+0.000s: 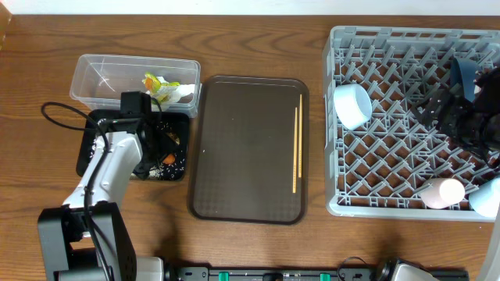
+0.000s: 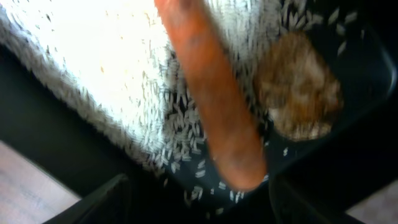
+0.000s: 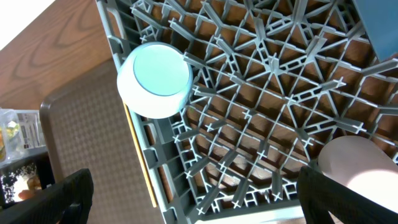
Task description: Sort waste into correct bins and load items into the dishwasher rack
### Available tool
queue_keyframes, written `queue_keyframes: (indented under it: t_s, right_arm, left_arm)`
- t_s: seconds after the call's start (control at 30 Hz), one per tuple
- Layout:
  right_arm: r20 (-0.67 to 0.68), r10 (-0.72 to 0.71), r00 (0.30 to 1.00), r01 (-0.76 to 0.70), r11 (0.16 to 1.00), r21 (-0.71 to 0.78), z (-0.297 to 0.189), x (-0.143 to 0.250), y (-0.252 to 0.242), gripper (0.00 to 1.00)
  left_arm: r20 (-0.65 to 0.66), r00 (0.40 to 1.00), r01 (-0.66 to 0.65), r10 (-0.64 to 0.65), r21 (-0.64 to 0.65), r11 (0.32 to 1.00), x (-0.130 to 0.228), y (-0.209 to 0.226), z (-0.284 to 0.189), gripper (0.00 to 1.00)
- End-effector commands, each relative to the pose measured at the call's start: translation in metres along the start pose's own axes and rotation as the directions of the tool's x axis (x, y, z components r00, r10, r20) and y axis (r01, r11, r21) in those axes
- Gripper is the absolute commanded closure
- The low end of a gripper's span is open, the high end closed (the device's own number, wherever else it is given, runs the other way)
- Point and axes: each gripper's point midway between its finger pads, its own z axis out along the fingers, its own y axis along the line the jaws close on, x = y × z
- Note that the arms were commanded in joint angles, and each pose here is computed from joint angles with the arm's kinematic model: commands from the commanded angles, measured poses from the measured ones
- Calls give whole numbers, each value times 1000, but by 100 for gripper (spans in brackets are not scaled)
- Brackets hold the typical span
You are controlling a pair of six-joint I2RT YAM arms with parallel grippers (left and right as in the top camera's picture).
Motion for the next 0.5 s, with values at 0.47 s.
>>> queue_keyframes:
  t_s: [0.47]
  right_arm:
    - [14,-2,1000,2,1000,-4,-2,-4,0,4]
  left_arm:
    - [412,532,-843,739,335,420,92,-193,-122,29]
